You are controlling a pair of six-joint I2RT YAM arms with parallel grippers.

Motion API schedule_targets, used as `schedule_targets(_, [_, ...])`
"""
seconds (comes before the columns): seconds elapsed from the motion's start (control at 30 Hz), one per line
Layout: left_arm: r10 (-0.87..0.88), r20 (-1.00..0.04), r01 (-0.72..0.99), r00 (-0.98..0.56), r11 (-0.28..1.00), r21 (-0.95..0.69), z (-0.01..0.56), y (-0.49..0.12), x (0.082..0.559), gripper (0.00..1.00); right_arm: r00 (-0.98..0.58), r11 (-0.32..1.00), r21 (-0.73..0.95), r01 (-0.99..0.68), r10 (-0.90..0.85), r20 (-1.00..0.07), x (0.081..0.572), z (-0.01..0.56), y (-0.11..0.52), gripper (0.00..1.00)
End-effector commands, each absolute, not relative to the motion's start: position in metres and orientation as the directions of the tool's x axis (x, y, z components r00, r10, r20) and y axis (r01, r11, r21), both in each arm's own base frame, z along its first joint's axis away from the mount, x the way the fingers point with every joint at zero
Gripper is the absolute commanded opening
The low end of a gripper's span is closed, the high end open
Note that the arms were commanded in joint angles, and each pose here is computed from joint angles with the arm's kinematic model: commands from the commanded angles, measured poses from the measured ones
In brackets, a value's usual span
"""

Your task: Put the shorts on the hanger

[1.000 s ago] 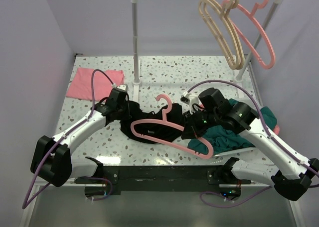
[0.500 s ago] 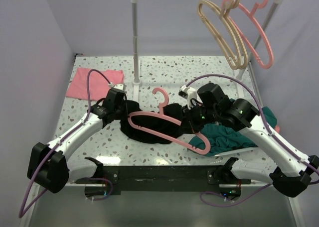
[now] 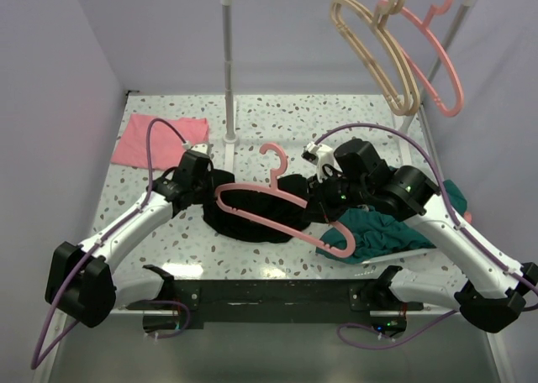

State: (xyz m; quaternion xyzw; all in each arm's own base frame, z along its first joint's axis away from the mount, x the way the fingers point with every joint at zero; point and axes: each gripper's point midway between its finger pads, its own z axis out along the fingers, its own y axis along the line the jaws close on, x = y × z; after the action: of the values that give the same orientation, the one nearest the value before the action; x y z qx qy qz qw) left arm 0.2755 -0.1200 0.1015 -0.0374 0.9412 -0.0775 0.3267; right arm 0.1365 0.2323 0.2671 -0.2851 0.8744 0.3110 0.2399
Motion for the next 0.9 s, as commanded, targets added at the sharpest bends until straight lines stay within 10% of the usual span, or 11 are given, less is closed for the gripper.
schedule_targets(0.0, [-0.106, -0.634, -0.013, -0.766, 0.989, -0.149, 0.107, -0.114, 0.276, 0.12, -0.677, 0.649, 0.358, -0.672, -0.343, -0.651, 0.147, 0.278, 0.232, 0.00])
schedule_targets(0.87, [-0.096, -0.634, 0.013, -0.768, 0.986, -0.165, 0.132, -0.115, 0.269, 0.11, -0.579, 0.641, 0.267, -0.719, -0.341, -0.740, 0.159, 0.250, 0.272, 0.00])
